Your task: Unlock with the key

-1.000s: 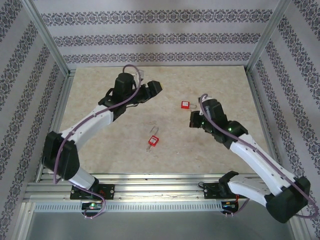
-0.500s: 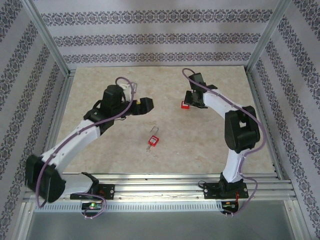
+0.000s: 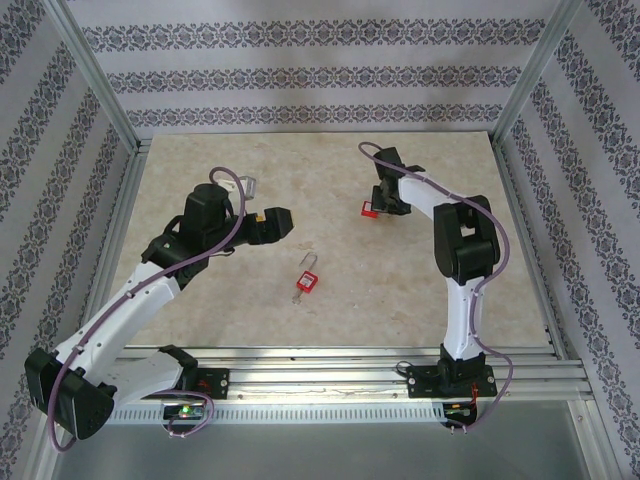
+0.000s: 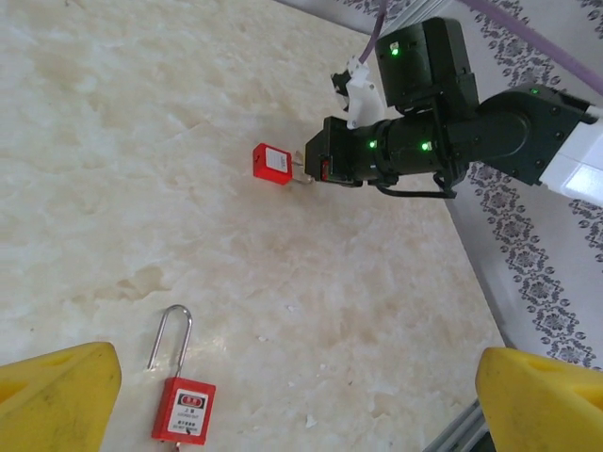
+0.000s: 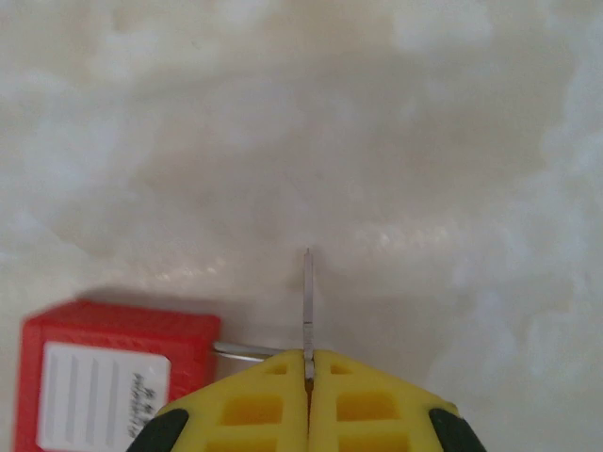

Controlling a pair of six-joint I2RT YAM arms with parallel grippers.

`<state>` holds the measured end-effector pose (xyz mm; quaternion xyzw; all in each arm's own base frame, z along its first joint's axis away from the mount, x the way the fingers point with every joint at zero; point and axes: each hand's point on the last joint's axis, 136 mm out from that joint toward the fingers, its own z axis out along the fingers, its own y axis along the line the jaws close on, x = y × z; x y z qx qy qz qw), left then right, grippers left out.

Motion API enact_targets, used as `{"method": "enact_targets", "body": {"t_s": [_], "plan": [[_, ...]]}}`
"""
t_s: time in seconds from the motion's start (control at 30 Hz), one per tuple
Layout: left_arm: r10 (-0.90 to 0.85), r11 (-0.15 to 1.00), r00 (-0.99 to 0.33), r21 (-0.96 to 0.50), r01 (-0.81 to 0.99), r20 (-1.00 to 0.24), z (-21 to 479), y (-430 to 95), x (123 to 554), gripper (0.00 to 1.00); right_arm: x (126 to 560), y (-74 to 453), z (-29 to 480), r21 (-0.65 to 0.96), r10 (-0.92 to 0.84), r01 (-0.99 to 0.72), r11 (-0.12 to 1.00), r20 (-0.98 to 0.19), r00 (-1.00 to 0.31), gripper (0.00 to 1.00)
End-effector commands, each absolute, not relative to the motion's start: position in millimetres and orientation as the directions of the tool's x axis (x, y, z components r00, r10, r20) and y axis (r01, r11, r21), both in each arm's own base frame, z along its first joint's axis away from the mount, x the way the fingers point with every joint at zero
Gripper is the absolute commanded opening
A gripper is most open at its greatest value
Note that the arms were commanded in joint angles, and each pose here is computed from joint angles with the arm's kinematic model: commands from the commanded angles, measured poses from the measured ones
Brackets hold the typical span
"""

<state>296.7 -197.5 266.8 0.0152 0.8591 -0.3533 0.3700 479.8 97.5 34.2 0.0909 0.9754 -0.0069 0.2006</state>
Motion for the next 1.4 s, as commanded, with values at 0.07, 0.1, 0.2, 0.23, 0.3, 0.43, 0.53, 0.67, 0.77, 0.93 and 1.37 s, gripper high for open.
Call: {"method": "enact_targets", "body": {"t_s": [0.07, 0.1, 0.2, 0.23, 0.3, 0.43, 0.53, 0.67, 0.77, 0.93, 1.37], "plan": [[-0.231, 0.791, -0.718, -0.556, 0.254, -0.656, 262, -177, 286, 0.98, 492, 114, 30, -0.031, 0.082, 0.101, 0.994, -0.374, -0.924, 0.00], [-0.234, 0.795, -0.716, -0.553, 0.249, -0.658, 261, -174, 285, 0.98, 493, 118, 28, -0.038, 0.064, 0.084, 0.996, -0.371, -0.926, 0.00], [-0.240, 0.802, -0.713, -0.548, 0.236, -0.659, 258, -166, 280, 0.98, 493, 134, 18, -0.052, 0.011, 0.031, 0.998, -0.343, -0.939, 0.00], [-0.243, 0.804, -0.714, -0.548, 0.230, -0.657, 257, -164, 279, 0.98, 492, 139, 17, -0.061, -0.003, 0.018, 0.998, -0.337, -0.941, 0.00], [-0.247, 0.807, -0.714, -0.547, 0.223, -0.655, 255, -160, 276, 0.98, 490, 154, 16, -0.022, -0.016, -0.010, 1.000, -0.335, -0.942, 0.00], [-0.262, 0.809, -0.712, -0.551, 0.206, -0.651, 250, -153, 273, 0.99, 484, 199, 21, 0.025, -0.126, -0.144, 0.989, -0.355, -0.926, 0.00], [-0.263, 0.812, -0.717, -0.549, 0.196, -0.645, 245, -151, 272, 0.99, 472, 246, 26, 0.048, -0.249, -0.286, 0.957, -0.368, -0.896, 0.00], [-0.273, 0.813, -0.727, -0.555, 0.176, -0.630, 236, -149, 271, 0.99, 449, 295, 30, 0.076, -0.353, -0.411, 0.909, -0.386, -0.852, 0.00], [-0.280, 0.815, -0.734, -0.558, 0.159, -0.618, 228, -148, 270, 0.99, 430, 322, 31, 0.096, -0.388, -0.453, 0.886, -0.378, -0.840, 0.00], [-0.309, 0.797, -0.763, -0.592, 0.117, -0.568, 213, -151, 271, 0.97, 430, 334, 65, 0.140, -0.331, -0.433, 0.891, -0.454, -0.828, 0.00], [-0.345, 0.764, -0.884, -0.642, -0.069, -0.316, 151, -204, 297, 0.92, 428, 257, 182, 0.209, -0.096, -0.277, 0.938, -0.613, -0.784, 0.00]]}}
